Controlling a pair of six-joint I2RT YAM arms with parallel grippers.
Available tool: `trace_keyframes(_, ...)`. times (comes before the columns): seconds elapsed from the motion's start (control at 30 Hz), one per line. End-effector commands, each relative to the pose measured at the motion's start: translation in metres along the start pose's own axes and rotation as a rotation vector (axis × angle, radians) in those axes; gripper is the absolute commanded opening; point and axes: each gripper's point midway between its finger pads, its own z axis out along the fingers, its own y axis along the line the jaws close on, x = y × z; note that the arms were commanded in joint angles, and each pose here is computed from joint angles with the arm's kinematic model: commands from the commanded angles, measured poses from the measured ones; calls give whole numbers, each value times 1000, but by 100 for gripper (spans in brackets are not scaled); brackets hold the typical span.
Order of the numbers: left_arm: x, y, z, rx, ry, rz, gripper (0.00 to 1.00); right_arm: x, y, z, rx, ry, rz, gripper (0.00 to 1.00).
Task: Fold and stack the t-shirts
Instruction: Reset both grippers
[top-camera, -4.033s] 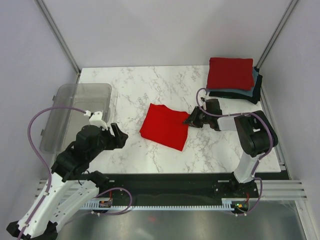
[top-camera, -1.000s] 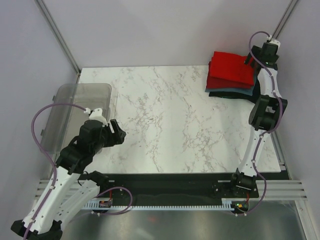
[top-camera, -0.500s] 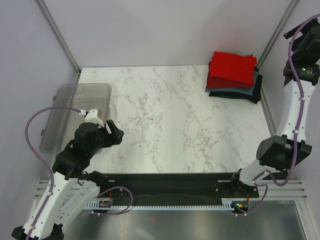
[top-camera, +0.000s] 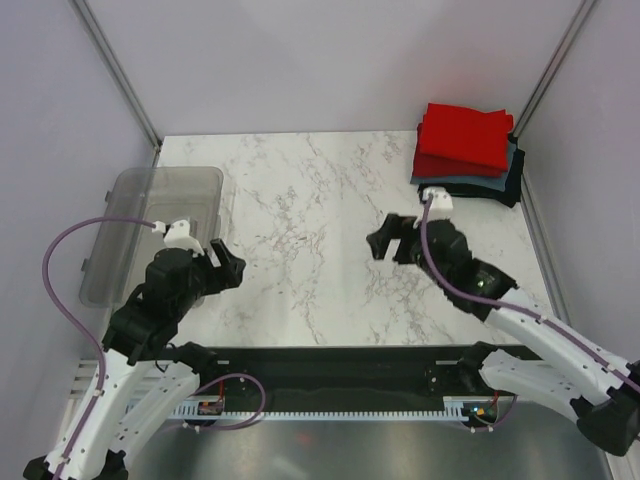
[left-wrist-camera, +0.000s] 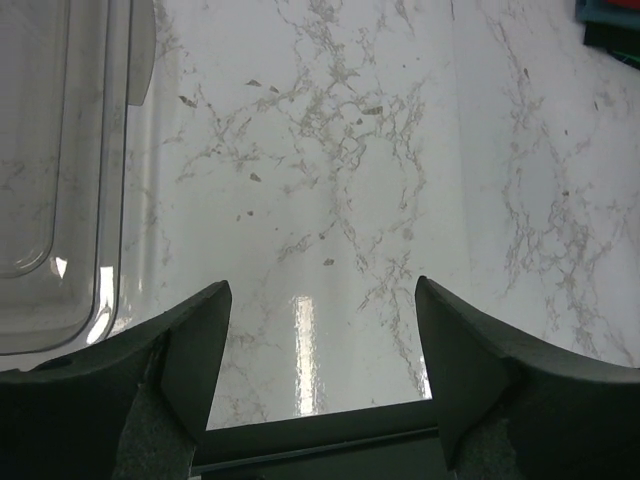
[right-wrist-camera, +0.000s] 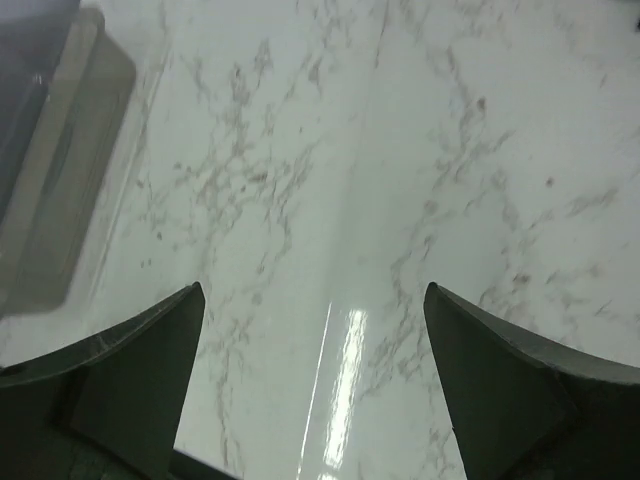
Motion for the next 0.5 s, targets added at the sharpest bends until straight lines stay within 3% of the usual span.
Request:
trace_keyframes(0.0,-22,14,6,-84,-122,-15,86,60,14,-20,-31,23,44,98)
trace_keyframes(0.13,-38,25,15,-129,-238,39,93,121,25,-42,-53,73,41,98)
trace_keyframes(0.27,-42,50,35,-244,-363,73,90,155,37,-58,-87,79,34,98)
trace_keyframes(0.3,-25,65,49,-293,-338,170,90,164,43,-63,-109,68,16,98)
trace_keyframes(0.37,-35,62,60,-277,-429,220,90,178,48,-65,-116,66,-9,98)
trace_keyframes(0.43,-17,72,78,-286,-442,292,97,192,50,-67,-113,60,-43,98)
trace_keyframes(0.47,-33,66,77,-260,-550,262,100,193,52,-67,-111,51,-44,98)
